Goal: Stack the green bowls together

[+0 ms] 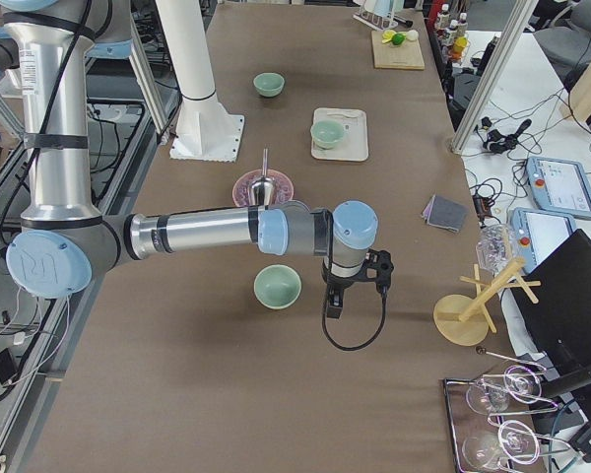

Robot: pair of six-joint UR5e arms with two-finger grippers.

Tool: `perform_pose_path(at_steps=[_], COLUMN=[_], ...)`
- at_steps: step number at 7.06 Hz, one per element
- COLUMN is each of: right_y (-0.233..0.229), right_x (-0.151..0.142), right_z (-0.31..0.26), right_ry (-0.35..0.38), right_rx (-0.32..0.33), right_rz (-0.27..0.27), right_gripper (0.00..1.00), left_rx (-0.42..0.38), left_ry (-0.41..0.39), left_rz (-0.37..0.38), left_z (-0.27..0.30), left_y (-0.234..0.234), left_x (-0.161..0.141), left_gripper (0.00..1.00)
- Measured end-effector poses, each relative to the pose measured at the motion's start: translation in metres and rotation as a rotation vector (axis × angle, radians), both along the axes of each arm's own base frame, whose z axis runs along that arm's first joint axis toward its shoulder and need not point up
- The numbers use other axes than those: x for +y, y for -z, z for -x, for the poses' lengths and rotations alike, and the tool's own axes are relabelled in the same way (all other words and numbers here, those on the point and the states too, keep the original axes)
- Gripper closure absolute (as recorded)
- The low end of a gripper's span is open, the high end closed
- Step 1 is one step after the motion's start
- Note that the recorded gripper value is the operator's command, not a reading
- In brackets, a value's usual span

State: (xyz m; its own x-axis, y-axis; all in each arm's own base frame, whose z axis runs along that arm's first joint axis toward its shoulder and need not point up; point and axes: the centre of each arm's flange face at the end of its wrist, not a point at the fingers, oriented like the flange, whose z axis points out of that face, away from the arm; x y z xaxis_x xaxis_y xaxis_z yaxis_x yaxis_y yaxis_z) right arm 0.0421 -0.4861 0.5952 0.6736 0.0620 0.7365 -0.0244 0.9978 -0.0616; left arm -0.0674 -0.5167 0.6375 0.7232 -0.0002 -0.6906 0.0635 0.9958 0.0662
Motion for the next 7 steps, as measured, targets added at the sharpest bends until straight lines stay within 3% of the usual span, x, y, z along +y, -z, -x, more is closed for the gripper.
perform_pose_path(at_steps=[7], right_y=[0.0021], right_x=[-0.0012], right_z=[0.0021], right_ry=[0.0], right_rx=[-0.003], right_rz=[0.0], right_gripper=[0.0], left_rx=[0.0], left_ry=[0.0], left_rz=[-0.003], left_z=[0.0003], left_y=[0.0006], left_x=[0.0005], left_gripper=[0.02])
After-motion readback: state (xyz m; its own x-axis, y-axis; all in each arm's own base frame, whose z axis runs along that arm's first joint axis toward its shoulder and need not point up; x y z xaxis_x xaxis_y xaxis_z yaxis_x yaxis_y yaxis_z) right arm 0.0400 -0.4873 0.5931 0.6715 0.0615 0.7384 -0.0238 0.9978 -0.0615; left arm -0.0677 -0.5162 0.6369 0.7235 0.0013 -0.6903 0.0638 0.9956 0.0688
